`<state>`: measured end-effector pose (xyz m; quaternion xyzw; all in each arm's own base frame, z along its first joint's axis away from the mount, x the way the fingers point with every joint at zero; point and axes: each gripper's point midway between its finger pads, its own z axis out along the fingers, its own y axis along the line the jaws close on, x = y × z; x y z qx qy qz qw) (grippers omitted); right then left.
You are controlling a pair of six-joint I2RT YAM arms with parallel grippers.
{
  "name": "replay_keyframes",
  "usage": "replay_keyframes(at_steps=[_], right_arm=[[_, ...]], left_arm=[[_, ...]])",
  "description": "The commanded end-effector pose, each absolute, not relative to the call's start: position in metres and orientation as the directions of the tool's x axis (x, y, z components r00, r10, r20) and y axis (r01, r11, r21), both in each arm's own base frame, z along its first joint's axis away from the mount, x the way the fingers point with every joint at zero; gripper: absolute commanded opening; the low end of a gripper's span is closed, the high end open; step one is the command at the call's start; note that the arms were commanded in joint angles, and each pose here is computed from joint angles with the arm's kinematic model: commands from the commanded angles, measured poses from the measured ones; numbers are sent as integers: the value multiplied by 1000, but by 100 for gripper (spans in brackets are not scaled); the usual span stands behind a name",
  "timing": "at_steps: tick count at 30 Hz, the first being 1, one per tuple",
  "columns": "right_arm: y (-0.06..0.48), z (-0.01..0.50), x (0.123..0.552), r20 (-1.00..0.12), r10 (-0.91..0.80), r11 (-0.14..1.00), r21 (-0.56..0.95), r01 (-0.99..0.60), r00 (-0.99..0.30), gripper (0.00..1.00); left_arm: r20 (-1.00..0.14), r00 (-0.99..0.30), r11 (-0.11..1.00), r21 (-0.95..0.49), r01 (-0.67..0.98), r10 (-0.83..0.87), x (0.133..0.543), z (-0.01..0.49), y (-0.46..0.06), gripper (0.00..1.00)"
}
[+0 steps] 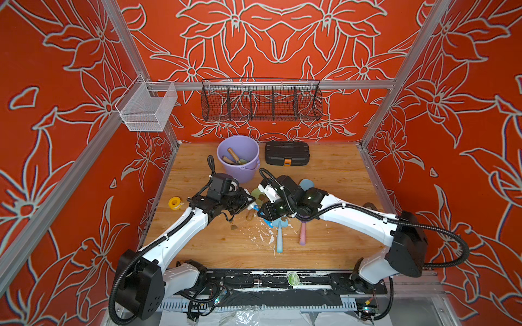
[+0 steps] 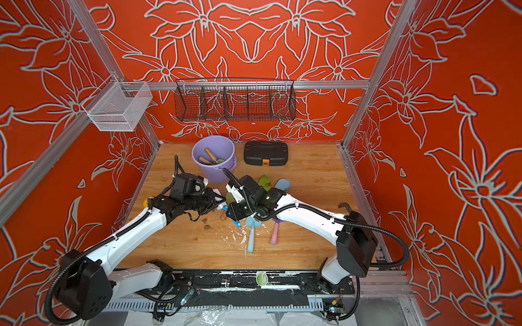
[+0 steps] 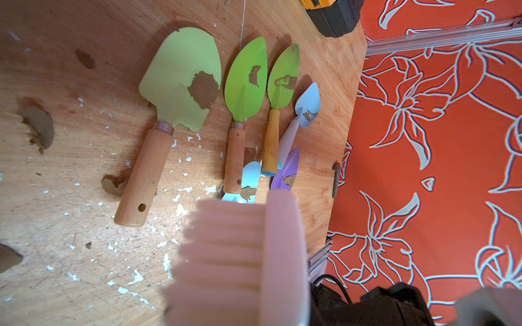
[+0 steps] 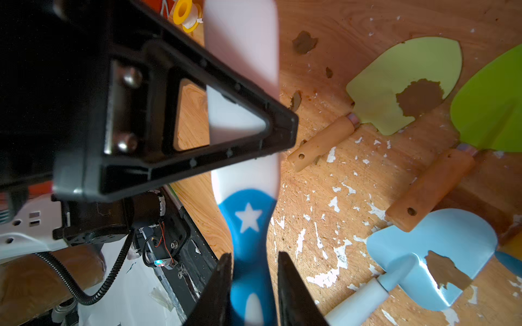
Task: Brush the soil off the hand trowel and place it into the bucket
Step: Adjust the brush.
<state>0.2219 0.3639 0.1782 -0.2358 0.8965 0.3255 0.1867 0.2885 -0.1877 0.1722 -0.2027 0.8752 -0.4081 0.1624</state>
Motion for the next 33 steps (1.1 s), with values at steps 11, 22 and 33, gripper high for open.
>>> replay_keyframes(at_steps=[11,22,33], right_arm=[[371,177,225,-490,-323,675,481,-560,-810,28],[373,176,227,-493,-323,675,478,-562,-808,27],[376,167,223,-466,-327,665,504,-550,-822,0]], left_arm=[[-96,-875,568,-793,-221,-475,291,179,-191,0],[-89,-880,574,-788,-224,-466,291,176,-190,0],[-108,-878,597,-770,-223,-466,293,176,-182,58]])
